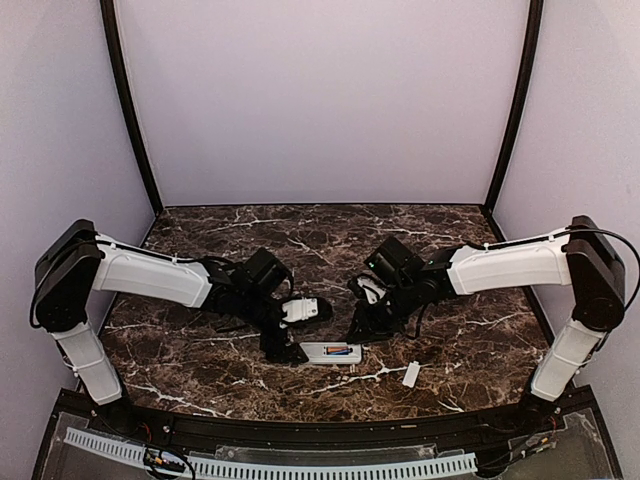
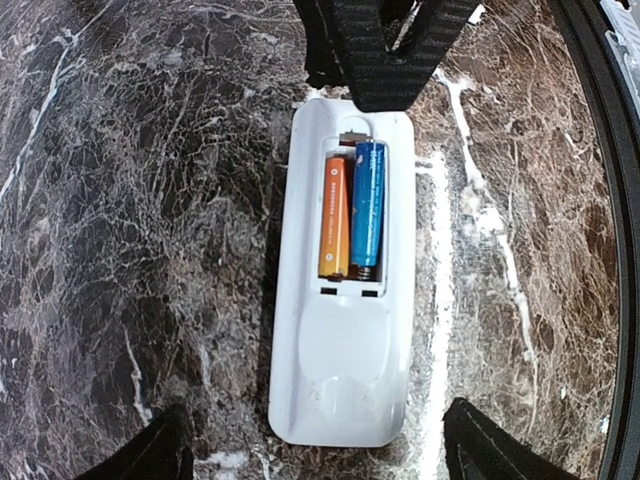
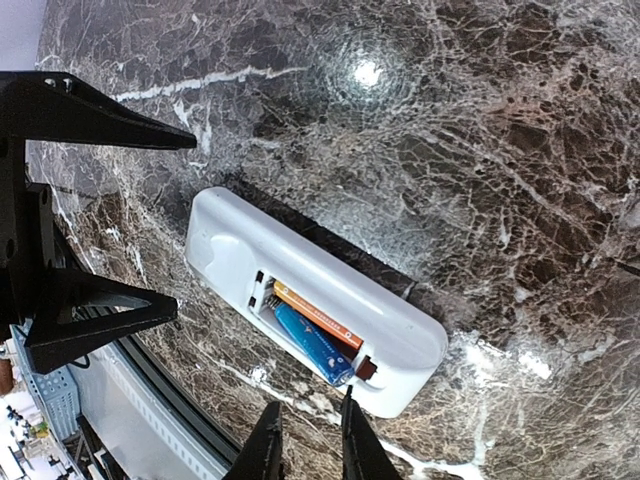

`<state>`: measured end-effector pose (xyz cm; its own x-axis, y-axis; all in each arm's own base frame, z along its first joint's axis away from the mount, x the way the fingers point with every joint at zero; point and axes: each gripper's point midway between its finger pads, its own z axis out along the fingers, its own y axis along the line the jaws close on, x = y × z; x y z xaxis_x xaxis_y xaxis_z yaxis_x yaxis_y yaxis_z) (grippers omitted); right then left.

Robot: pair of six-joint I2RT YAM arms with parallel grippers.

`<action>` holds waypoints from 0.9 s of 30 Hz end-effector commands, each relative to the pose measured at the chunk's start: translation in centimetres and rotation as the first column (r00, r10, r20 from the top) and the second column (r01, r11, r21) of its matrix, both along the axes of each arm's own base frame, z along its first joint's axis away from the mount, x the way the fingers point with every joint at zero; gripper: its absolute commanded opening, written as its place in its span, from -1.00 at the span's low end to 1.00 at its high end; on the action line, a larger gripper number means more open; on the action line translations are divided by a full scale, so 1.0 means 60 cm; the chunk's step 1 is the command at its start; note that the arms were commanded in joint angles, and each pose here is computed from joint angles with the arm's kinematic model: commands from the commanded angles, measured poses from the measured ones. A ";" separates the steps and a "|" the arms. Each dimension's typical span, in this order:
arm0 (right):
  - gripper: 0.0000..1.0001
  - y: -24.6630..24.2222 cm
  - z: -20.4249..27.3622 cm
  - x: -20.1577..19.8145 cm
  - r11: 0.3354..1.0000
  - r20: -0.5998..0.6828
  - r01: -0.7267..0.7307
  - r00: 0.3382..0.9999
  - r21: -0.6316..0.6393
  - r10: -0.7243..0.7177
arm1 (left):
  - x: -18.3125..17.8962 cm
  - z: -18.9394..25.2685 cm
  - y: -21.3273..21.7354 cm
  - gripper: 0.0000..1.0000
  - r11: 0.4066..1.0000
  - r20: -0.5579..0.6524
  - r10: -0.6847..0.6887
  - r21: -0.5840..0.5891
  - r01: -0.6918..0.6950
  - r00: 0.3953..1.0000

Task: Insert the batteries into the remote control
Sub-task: Hold the remote control without the battery cover at the center of the board.

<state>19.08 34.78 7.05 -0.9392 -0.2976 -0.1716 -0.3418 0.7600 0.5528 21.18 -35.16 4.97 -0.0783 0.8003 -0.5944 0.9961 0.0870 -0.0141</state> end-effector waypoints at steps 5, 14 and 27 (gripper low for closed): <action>-0.70 -0.007 -0.001 0.007 0.999 0.003 0.050 0.999 -0.021 -0.050 | -0.003 -0.018 0.007 0.67 0.999 -0.010 -0.006 0.039 0.006 1.000; -0.74 -0.013 -0.014 -0.004 0.998 -0.023 0.069 0.997 -0.010 -0.069 | 0.004 -0.027 0.004 0.64 0.998 -0.003 -0.001 0.059 0.001 1.000; -0.71 0.000 -0.025 -0.009 0.998 -0.036 0.053 0.998 0.016 -0.052 | -0.017 -0.041 -0.010 0.53 0.999 -0.015 0.008 0.044 -0.008 1.000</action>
